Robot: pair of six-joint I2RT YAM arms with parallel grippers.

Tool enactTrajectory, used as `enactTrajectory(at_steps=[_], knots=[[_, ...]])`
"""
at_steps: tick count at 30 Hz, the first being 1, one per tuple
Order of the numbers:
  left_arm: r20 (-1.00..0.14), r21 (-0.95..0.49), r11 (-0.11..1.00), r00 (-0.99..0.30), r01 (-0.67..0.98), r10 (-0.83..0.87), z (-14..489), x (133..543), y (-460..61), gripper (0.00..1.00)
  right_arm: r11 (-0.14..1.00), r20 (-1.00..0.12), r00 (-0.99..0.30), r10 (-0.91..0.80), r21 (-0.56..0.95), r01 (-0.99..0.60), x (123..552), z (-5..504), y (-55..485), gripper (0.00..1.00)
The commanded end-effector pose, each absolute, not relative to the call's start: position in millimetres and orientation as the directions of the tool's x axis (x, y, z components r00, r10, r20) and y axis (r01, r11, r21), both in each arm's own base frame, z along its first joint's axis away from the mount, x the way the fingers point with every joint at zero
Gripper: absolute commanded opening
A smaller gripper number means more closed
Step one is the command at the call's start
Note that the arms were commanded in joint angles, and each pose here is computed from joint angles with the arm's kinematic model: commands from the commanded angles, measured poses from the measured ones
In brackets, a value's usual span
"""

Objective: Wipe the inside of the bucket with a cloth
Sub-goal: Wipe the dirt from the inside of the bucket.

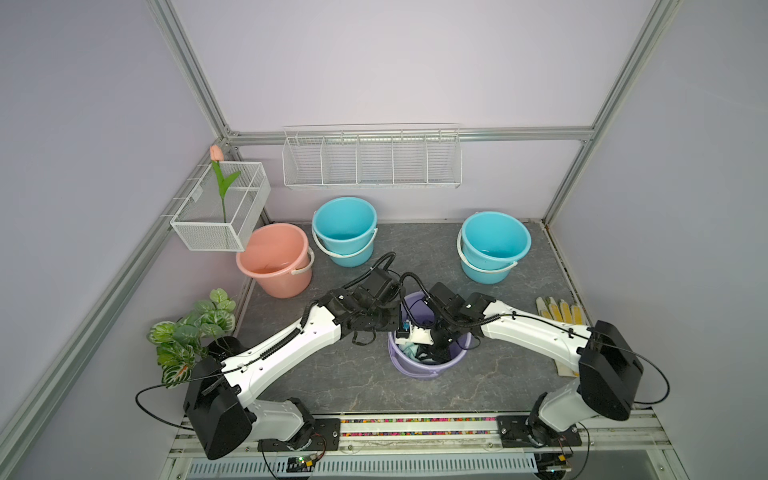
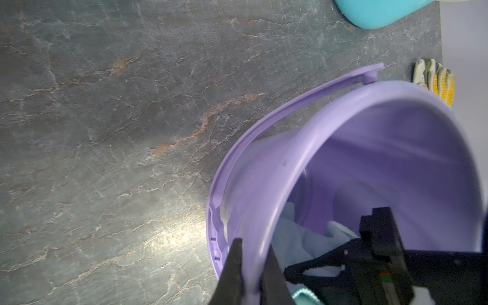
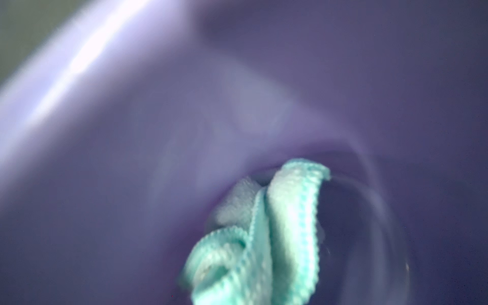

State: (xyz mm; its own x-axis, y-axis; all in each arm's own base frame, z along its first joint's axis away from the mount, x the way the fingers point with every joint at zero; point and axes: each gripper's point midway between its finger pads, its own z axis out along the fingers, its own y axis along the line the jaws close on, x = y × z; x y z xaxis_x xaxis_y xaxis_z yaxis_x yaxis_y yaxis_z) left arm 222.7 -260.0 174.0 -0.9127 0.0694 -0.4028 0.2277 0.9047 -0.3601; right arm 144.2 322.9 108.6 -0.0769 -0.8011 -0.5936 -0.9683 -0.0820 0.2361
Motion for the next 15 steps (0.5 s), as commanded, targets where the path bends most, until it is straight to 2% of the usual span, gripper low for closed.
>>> enactTrajectory(at_steps=[1, 6, 10, 15], knots=[[-0.45, -0.376, 0.902, -0.893, 0.212, 0.022, 190.0, 235.9, -263.3, 0.0, -0.114, -0.729, -0.144, -0.669, 0.292, -0.95, 143.0, 125.8, 354.8, 0.07], [-0.453, -0.378, 0.901, -0.891, 0.215, 0.023, 191.0, 234.7, -263.2, 0.0, 0.036, -0.809, -0.112, -0.578, 0.112, -0.993, 181.1, 144.1, 364.3, 0.07], [-0.455, -0.378, 0.9, -0.89, 0.219, 0.025, 192.0, 233.9, -262.9, 0.0, 0.139, -0.833, -0.01, -0.554, -0.081, -0.987, 203.7, 175.5, 351.7, 0.07], [-0.46, -0.382, 0.897, -0.888, 0.223, 0.025, 193.7, 233.8, -262.9, 0.0, 0.232, -0.803, 0.153, -0.576, -0.34, -0.911, 222.8, 221.7, 323.3, 0.07]])
